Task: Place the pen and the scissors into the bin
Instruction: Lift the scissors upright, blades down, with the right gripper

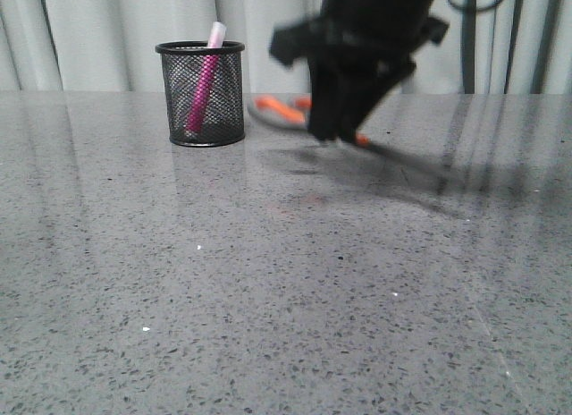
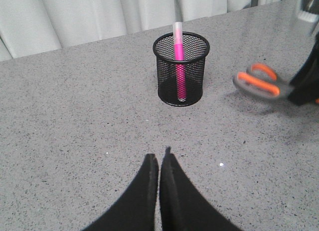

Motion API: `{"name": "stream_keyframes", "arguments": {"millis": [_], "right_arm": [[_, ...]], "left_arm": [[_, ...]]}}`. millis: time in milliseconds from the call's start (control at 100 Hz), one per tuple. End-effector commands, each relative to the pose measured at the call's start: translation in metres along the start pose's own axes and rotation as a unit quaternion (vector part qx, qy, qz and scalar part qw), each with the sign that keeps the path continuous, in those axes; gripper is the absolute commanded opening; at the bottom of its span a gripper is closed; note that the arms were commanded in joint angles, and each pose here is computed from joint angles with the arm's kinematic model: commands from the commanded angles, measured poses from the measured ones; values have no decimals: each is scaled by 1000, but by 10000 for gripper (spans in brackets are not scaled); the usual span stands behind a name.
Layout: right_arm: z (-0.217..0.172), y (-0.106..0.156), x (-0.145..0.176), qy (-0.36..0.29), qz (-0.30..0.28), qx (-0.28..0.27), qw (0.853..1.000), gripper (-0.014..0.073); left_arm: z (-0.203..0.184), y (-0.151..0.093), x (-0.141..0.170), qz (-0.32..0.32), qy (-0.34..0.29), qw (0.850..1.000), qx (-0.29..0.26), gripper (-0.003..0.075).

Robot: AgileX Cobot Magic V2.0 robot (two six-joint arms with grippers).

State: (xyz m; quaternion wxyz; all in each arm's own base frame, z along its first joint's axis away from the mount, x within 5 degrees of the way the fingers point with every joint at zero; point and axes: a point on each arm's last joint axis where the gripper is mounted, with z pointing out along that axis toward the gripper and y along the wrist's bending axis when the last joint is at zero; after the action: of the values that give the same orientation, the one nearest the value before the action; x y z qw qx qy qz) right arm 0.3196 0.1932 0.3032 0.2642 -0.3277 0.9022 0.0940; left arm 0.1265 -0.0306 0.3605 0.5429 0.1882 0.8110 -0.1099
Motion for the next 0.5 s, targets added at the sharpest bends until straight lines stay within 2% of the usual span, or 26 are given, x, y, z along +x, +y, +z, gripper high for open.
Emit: {"name": "stream_keyframes", "arguments": {"millis": [0, 110, 160, 250, 260, 330, 430, 490], "right_arm": [[-49, 2, -16, -124, 7, 10, 992, -75], [-74, 3, -20, -210, 16, 19, 977, -75], [-84, 4, -21, -258, 25, 24, 966, -75], [-96, 2, -24, -334, 45, 32, 941, -75], [-98, 2, -25, -352, 50, 35, 934, -75], [-105, -1, -31, -406, 72, 39, 910, -76], [-108, -5, -39, -460, 87, 52, 882, -75], [-105, -8, -43, -480, 89, 61, 871, -75]], "left_arm": [[-5, 1, -13, -15, -40, 999, -13, -22], [-5, 1, -13, -15, -40, 999, -13, -22], [-5, 1, -13, -15, -40, 999, -13, -22], [-5, 1, -13, -16, -41, 999, -12, -22], [-5, 1, -13, -16, -40, 999, -12, -22], [-5, 1, -13, -16, -41, 999, -11, -22], [-5, 1, -12, -18, -39, 999, -8, -22], [-5, 1, -12, -18, -39, 999, -8, -22]]}}
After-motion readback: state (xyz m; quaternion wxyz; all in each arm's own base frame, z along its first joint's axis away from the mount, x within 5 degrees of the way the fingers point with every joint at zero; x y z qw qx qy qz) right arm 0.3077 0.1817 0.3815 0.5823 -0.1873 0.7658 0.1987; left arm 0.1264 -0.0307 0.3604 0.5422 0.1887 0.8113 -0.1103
